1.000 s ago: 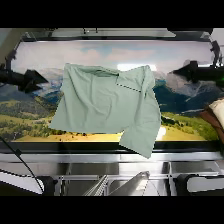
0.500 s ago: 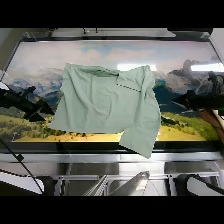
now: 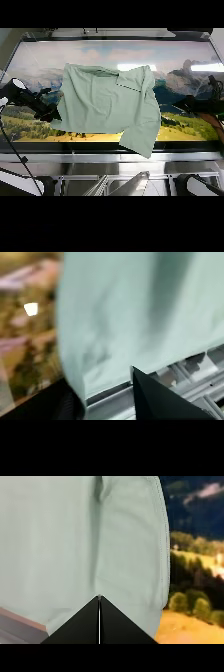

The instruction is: Fold the shirts.

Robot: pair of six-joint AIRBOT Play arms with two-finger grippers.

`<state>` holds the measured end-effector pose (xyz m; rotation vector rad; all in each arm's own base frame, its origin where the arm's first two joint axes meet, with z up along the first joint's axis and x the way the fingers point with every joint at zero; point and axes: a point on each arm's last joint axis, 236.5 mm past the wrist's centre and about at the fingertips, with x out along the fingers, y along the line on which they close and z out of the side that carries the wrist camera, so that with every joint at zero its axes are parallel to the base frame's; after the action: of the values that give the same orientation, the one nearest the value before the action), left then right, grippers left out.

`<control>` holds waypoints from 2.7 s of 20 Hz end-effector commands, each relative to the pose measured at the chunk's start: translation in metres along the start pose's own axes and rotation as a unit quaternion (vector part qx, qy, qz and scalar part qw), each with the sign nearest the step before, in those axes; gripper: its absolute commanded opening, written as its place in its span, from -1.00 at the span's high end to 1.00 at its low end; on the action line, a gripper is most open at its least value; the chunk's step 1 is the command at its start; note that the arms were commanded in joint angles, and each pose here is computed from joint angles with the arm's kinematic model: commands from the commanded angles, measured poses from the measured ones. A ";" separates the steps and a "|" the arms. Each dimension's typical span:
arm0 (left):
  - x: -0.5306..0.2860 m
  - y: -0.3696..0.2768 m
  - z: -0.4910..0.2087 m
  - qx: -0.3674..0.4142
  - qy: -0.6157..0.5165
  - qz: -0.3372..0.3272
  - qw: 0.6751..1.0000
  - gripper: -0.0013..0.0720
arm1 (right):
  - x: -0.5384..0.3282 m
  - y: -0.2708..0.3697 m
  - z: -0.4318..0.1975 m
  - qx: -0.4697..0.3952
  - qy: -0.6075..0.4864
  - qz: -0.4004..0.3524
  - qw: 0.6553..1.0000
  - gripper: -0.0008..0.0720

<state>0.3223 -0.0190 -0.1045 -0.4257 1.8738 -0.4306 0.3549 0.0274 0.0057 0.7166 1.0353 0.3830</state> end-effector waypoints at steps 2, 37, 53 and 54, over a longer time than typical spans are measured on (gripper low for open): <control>0.022 -0.007 -0.025 0.011 0.048 -0.022 0.999 0.92 | 0.006 -0.018 0.009 0.009 -0.016 -0.024 1.000 0.07; -0.429 -0.382 -0.309 0.385 -0.776 0.027 0.498 0.91 | -0.396 0.391 0.013 -0.470 -0.549 -0.100 0.684 0.94; -0.189 -0.108 0.069 0.142 -0.447 -0.100 0.878 0.91 | 0.022 0.086 0.152 -0.120 -0.077 0.123 0.982 0.94; -0.176 -0.086 0.085 0.114 -0.441 -0.103 0.884 0.91 | 0.045 0.064 0.157 -0.092 -0.078 0.125 0.985 0.94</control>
<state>0.4414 -0.0361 0.1531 -0.5157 0.7204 -0.5875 0.4801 0.0455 0.1608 0.5622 0.6545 0.6663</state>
